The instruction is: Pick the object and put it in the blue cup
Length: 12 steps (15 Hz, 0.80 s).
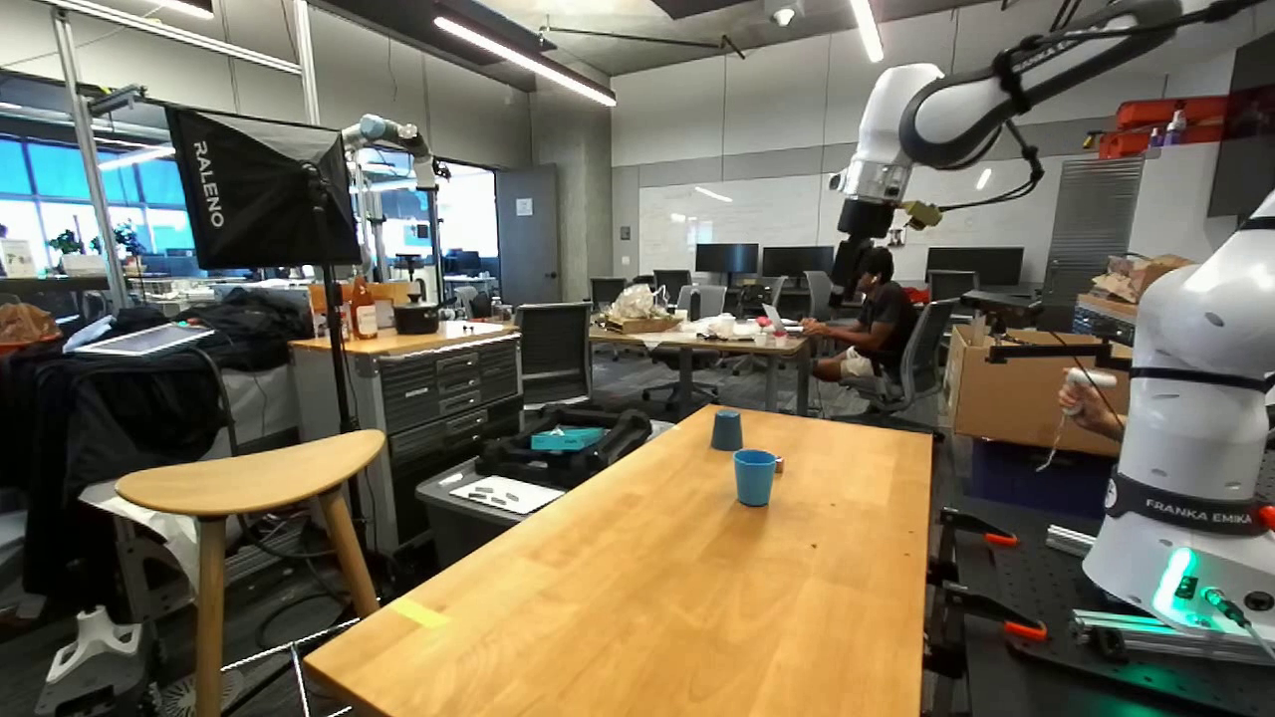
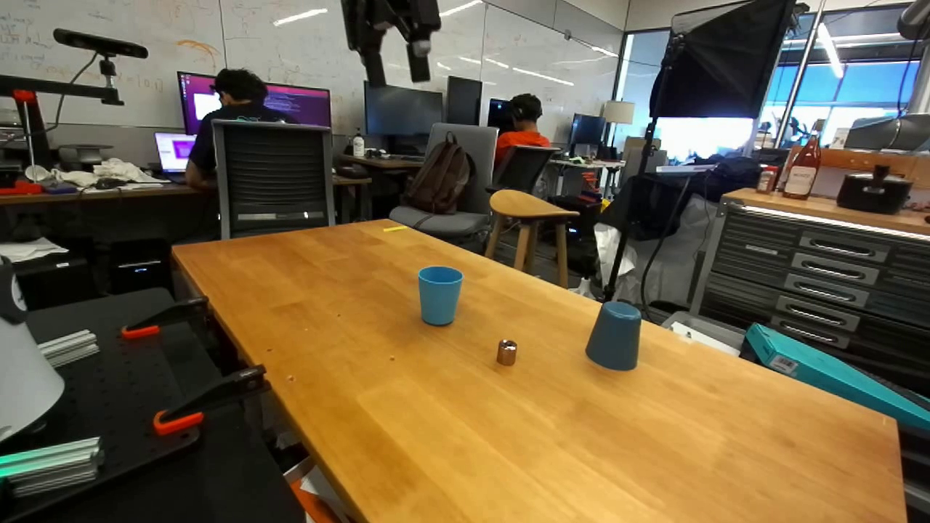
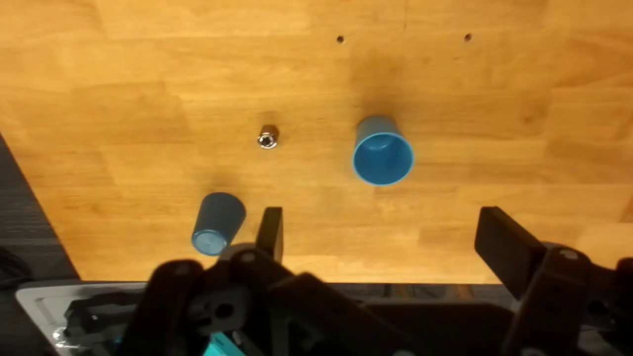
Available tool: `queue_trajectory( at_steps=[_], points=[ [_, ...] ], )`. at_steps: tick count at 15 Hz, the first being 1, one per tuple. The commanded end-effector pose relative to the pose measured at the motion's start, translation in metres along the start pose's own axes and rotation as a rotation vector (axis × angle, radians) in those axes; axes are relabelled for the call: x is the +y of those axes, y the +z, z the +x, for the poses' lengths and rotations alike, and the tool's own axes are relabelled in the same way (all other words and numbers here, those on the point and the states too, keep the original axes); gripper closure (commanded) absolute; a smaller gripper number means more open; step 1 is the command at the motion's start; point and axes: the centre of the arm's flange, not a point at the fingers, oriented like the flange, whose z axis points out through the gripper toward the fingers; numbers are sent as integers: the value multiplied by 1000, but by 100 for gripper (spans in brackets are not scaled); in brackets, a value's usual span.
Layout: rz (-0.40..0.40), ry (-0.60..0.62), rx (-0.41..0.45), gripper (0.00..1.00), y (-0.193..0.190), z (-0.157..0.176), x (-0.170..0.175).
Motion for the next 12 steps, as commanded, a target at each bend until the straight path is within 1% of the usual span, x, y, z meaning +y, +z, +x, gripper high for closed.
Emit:
queue_trajectory(
  at_steps=[1,2,4,7,9,11,12],
  points=[
    [-99,114,-12,0,75,57,20],
    [-112,138,-41,0,100,63,24],
    [-103,165,-130,0,145,72,29],
    [-98,219,-209,0,203,90,34],
    [-118,260,-227,0,234,108,42],
    [-141,301,-221,0,262,130,53],
    [-150,325,-217,0,274,133,57]
  ],
)
